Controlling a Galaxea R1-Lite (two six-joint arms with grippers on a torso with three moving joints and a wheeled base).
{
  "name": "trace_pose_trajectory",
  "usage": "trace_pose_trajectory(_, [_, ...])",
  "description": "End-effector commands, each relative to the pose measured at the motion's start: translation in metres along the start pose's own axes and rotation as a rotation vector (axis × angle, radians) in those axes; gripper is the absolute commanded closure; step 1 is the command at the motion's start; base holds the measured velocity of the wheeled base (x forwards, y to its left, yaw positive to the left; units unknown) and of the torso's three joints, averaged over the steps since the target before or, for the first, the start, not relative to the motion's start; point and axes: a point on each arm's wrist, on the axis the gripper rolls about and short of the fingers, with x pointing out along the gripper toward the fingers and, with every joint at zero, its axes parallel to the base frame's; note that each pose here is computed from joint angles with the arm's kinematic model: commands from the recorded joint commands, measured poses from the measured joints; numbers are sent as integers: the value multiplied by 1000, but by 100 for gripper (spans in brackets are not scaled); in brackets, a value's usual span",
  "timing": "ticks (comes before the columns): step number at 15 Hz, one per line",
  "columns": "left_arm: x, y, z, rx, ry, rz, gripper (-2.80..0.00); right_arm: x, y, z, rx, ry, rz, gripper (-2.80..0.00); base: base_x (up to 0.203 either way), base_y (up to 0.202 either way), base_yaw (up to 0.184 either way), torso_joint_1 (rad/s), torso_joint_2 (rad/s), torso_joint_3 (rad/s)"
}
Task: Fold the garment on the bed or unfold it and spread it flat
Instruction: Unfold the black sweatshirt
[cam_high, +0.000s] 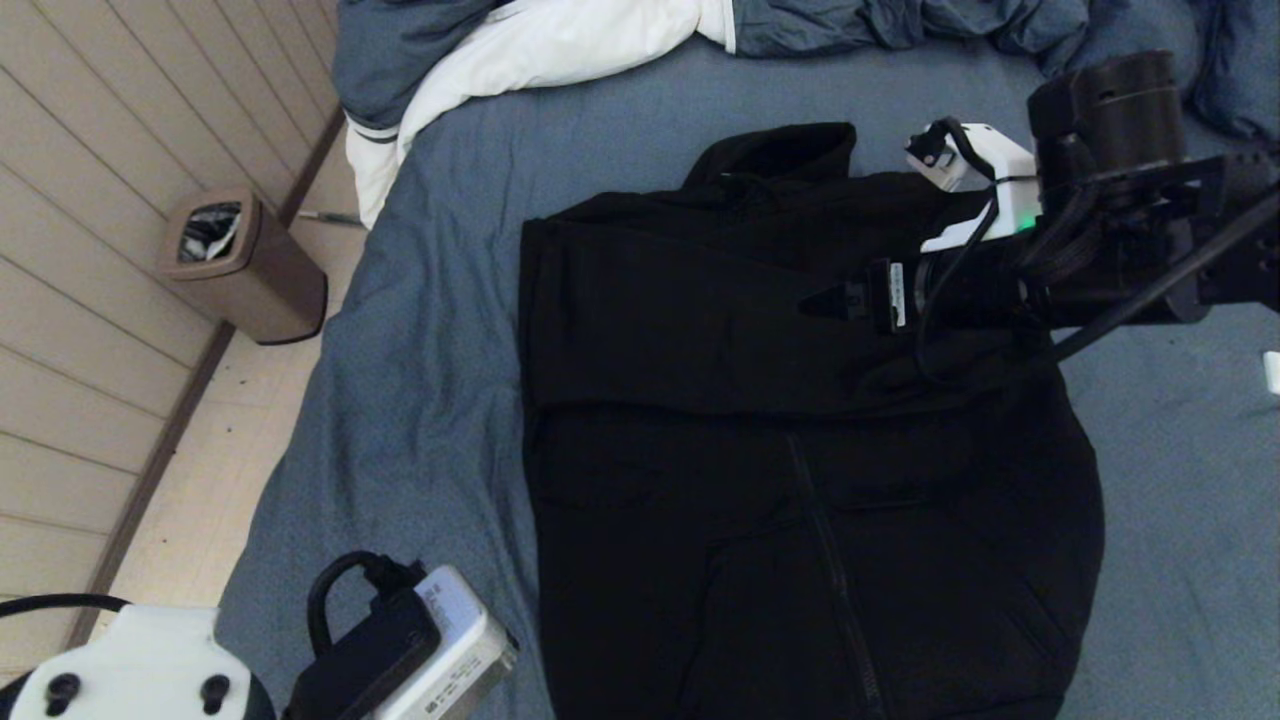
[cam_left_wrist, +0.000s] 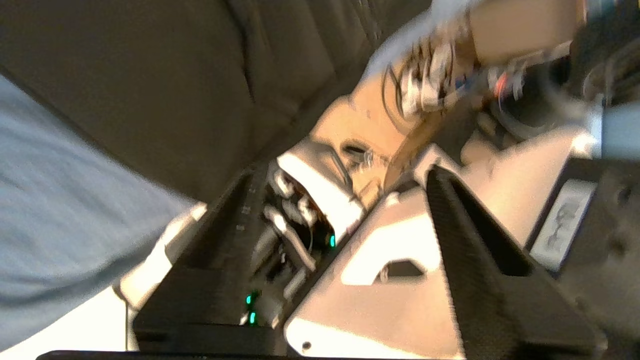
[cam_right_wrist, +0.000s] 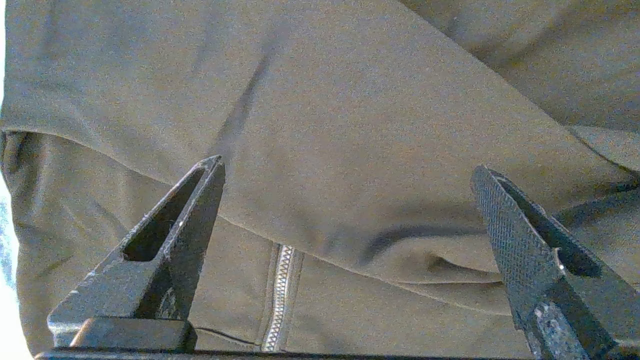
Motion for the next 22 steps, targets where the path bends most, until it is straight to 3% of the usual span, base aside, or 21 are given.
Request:
trace_pose_trajectory(1, [-1, 13, 16, -45, -62, 62, -280, -3, -4, 6, 4, -22, -13, -280, 0, 0, 0, 0, 0, 0])
trace_pose_trajectory(4, [25, 53, 48, -141, -101, 219, -280, -7, -26, 12, 18, -36, -81, -280, 0, 0, 0, 0, 0, 0])
trace_pose_trajectory(7, [68, 80, 58, -188, -73, 215, -280, -29, -34, 13, 35, 7, -111, -280, 0, 0, 0, 0, 0, 0])
trace_pose_trajectory(9, [98, 91, 60, -196, -64, 196, -280, -49, -48, 11, 98, 19, -159, -280, 0, 0, 0, 0, 0, 0])
trace_pose_trajectory(13, [116, 103, 73, -205, -91, 150, -280, -94, -92, -3, 259, 55, -243, -280, 0, 0, 0, 0, 0, 0])
trace_pose_trajectory(16, [116, 105, 86, -205, -119, 122, -280, -111, -108, -18, 365, 119, -155, -280, 0, 0, 0, 0, 0, 0])
trace_pose_trajectory(22, [141, 94, 117, -169, -184, 71, -280, -91, -118, -27, 385, 180, -158, -280, 0, 0, 0, 0, 0, 0])
